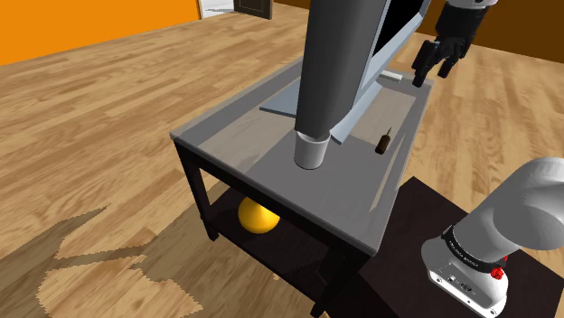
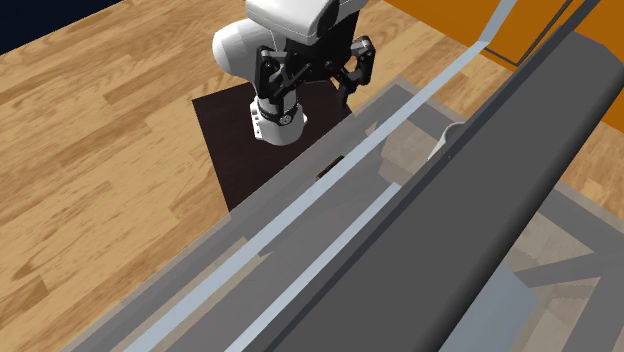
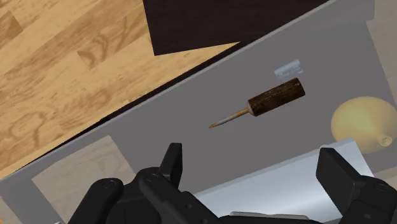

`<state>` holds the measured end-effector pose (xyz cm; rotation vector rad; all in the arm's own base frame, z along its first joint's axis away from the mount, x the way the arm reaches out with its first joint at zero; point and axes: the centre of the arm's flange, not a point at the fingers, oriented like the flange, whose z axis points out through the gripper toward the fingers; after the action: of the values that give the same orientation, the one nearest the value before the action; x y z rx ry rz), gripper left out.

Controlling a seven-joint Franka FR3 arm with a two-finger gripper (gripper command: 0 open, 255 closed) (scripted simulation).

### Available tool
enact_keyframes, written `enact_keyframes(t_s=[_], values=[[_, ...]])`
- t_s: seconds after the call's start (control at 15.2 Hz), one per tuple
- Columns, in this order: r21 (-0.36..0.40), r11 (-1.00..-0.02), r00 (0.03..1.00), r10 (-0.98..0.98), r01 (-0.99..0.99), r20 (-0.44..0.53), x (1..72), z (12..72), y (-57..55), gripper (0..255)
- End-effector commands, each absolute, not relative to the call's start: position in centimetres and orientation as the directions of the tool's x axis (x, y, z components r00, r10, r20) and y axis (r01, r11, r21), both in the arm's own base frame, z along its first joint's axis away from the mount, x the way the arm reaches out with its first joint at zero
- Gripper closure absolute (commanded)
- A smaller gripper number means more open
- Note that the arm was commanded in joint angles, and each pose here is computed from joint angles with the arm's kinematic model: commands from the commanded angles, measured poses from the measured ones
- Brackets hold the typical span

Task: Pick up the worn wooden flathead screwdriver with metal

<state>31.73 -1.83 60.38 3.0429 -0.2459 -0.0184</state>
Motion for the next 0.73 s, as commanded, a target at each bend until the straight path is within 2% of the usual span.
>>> enact_keyframes(t_s=[0.0,0.33,0.66], values=[[0.089,-0.983,0.987,-0.161,-0.160,-0.005,31.7,60.4,-1.8,0],[0.110,-0.900,0.907,-0.417,-0.422,0.064,32.2,53.8,-0.3,0],[0.112,-0.749,0.757,-0.639,-0.653,0.135,33.4,47.3,0.7,0]])
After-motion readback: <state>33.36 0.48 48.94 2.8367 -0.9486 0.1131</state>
